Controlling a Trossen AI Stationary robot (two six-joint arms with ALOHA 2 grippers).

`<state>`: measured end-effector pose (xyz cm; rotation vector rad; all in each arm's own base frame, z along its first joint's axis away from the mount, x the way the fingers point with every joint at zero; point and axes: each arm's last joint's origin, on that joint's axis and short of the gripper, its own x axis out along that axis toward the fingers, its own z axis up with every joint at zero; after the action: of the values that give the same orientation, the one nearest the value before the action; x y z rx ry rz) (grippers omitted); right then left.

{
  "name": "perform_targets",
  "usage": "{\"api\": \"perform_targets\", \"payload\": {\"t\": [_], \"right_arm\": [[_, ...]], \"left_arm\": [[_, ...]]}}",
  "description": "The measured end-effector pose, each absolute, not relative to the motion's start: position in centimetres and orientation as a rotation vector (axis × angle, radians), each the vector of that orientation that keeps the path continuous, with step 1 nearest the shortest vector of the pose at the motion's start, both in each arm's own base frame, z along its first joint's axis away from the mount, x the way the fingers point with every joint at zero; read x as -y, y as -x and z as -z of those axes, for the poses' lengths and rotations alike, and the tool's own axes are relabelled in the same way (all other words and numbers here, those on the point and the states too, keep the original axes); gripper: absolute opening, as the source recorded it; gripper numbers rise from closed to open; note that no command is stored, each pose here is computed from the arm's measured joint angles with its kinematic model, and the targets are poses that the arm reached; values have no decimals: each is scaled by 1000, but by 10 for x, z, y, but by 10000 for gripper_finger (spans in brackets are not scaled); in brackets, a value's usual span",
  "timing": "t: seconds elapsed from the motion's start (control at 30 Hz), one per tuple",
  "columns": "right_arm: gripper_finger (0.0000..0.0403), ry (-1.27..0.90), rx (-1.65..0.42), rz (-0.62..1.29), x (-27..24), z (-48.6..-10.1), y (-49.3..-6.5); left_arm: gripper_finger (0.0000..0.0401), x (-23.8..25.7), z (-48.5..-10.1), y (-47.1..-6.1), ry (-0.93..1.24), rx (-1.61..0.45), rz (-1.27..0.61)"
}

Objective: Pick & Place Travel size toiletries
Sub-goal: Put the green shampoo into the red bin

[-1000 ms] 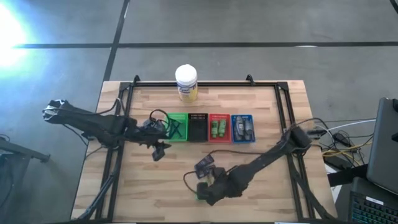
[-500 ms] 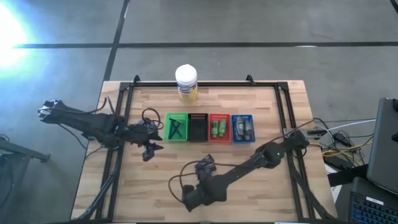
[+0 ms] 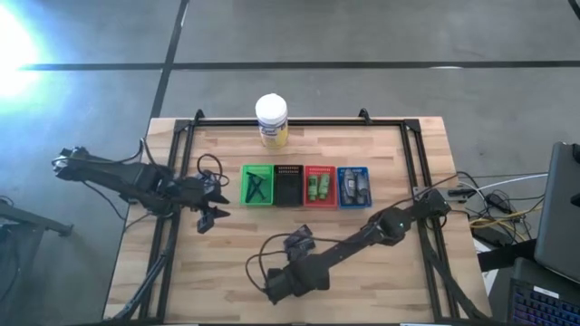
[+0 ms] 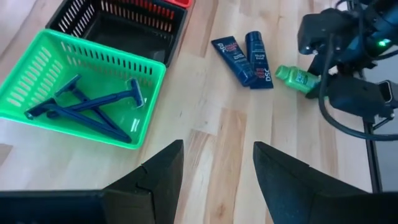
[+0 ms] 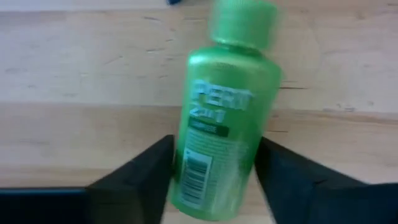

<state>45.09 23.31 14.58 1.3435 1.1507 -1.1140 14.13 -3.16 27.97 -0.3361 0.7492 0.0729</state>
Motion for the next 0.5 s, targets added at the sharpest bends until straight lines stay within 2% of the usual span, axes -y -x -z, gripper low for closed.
{"api": "perform_targets", "payload": {"t": [0.17, 0.33, 0.5], "right_arm": [[117, -1336, -1199, 1087, -230, -146, -452], [111, -1336, -1162, 1041, -225, -167, -454], [112, -1319, -1035, 1064, -188, -245, -435]], "left_arm": [[197, 31, -281, -139, 287, -737, -50], [197, 30, -282, -136, 259, -733, -39], [197, 30, -282, -136, 236, -730, -45]]}}
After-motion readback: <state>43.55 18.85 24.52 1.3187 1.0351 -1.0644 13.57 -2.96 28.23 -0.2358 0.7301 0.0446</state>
